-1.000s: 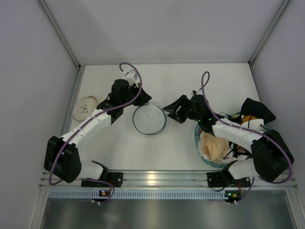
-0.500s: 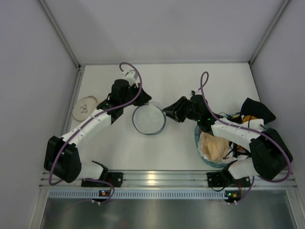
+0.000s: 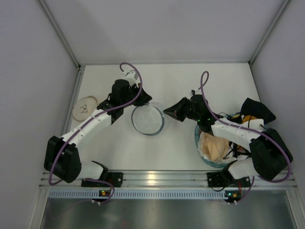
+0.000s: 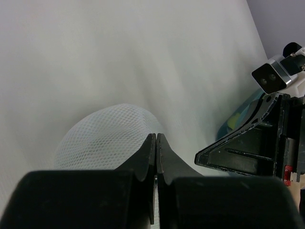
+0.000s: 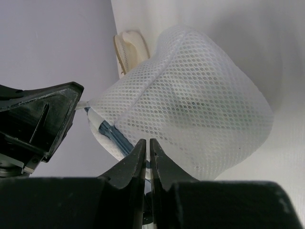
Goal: Place the bra in the laundry bag and zip it closed
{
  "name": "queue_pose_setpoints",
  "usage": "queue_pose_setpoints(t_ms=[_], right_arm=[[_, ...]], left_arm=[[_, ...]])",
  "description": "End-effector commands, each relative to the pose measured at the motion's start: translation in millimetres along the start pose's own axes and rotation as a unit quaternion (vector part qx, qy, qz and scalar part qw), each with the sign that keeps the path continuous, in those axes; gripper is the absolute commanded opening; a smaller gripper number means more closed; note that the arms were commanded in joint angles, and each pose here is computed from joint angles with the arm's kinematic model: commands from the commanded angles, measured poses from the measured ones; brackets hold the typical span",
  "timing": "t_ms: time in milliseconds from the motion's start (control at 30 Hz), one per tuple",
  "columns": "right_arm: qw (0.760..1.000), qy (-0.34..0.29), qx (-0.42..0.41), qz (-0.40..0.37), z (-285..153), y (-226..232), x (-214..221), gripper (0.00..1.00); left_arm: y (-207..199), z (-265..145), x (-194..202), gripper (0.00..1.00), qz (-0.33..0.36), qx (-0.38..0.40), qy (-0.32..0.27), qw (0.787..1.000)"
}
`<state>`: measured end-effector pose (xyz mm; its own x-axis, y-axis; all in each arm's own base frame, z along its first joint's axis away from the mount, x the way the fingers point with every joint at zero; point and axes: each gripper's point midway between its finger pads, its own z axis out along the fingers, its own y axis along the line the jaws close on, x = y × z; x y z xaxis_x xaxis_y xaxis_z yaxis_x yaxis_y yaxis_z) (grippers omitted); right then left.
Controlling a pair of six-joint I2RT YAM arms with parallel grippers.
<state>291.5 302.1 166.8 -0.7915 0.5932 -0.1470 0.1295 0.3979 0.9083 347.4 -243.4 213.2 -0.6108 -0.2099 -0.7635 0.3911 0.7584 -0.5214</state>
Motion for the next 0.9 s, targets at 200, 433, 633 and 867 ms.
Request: queue_pose_setpoints(t_ms=[200,433,633,867], right_arm=[[1.0,-0.003,-0.013,-0.018,-14,16,2,0.41],[1.0,0.0,-0.018,-0.017,-17,18,4,0.55],[1.0,0.004,-0.018,-0.014,-12,15,5,0.48],[0.999,0.019,-0.026,-0.019,-7,22,10,0.33]], left_arm=[[-14,-1,-20,0.0,0.012,0.027,-0.04,0.999],[-17,2,-16,0.0,0.011,0.033,-0.036,0.999],[-17,2,-16,0.0,0.013,0.034,-0.036,0.999],[-17,2,-16,0.0,0.012,0.033,-0.037,0.999]])
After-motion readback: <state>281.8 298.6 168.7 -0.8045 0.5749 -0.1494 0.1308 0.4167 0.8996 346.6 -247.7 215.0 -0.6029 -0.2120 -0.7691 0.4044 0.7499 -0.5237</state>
